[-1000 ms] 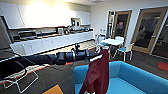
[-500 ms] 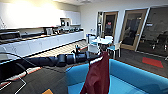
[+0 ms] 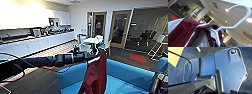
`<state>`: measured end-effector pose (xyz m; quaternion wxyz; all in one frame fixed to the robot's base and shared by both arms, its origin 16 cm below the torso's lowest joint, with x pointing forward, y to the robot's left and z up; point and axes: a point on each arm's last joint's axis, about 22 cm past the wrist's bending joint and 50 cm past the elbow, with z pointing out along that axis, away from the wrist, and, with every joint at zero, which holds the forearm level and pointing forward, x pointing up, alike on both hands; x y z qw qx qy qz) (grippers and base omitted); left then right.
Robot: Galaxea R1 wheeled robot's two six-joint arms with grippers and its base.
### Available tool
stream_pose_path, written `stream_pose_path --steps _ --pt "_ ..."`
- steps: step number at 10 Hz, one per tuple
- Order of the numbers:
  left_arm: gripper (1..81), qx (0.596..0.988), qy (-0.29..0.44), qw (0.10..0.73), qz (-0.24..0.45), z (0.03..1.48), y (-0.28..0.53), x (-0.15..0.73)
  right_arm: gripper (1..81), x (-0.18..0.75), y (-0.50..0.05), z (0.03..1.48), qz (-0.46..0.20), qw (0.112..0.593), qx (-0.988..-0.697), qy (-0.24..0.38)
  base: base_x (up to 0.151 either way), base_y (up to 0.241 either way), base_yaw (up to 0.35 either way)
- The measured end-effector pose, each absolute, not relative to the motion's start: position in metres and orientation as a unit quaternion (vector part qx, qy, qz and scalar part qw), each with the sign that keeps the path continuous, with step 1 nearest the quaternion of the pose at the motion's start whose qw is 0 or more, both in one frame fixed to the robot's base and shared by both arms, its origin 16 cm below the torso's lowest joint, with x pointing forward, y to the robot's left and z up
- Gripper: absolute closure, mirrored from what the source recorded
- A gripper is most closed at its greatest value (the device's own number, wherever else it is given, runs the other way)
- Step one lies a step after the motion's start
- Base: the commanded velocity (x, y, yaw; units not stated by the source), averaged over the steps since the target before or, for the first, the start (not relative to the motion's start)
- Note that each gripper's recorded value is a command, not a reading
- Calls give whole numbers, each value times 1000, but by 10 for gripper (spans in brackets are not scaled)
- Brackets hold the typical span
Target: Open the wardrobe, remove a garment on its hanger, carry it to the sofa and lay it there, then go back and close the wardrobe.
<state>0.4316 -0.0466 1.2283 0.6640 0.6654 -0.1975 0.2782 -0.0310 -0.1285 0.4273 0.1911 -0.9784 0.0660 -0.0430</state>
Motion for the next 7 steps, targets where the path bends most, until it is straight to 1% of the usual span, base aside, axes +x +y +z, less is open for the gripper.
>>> stream_pose_path --steps 7 --pt "811 666 -200 663 277 1228 -50 431 10 -34 -131 427 -41 190 -979 66 0 0 -283"
